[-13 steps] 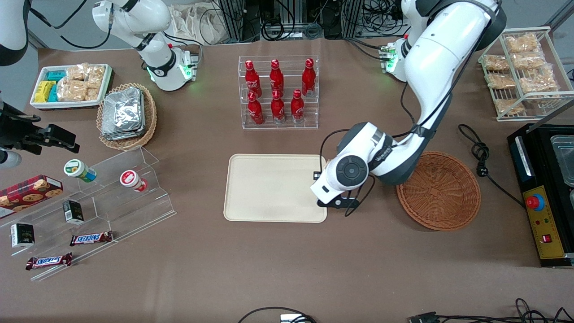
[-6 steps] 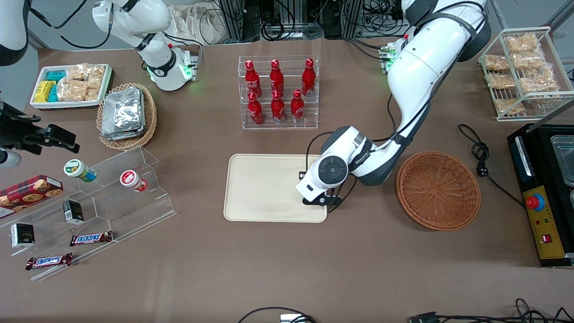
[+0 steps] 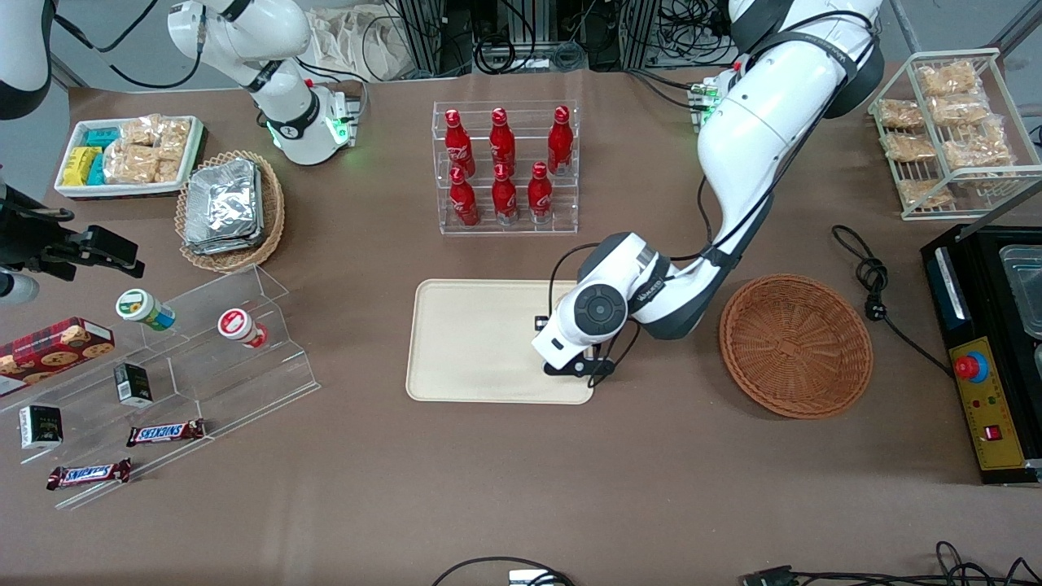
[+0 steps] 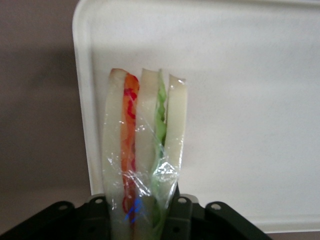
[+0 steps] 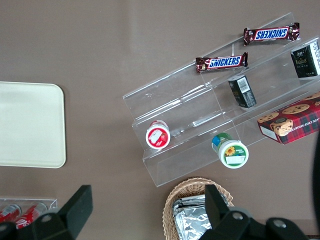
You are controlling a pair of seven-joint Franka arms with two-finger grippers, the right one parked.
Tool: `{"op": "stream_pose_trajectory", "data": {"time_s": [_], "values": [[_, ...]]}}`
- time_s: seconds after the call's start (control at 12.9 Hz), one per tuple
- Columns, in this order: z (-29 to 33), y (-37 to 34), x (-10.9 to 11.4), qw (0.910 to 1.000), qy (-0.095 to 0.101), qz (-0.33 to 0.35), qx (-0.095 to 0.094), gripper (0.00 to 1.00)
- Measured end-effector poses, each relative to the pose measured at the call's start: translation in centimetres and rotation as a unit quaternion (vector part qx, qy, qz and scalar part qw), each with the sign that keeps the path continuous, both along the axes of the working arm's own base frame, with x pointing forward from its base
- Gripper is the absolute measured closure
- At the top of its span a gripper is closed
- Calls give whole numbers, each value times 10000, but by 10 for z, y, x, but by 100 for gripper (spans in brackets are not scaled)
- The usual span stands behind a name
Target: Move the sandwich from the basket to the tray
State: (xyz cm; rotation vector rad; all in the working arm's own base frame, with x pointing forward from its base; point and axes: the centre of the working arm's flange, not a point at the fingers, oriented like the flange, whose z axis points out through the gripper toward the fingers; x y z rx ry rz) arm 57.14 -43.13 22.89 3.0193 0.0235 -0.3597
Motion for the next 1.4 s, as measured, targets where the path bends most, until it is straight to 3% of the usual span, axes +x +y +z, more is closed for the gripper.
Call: {"op": "stream_pose_trajectory", "data": {"time_s": [0.39, 0.62, 0.85, 1.09, 1.4], "values": [[4, 0, 4, 10000, -42, 38, -26, 0], [8, 2, 7, 9999, -61, 78, -33, 0], [32, 17, 25, 9995, -197, 247, -87, 0], [89, 50, 45, 9984, -284, 486, -82, 0], [190, 113, 54, 9975, -499, 491, 139, 0]]}}
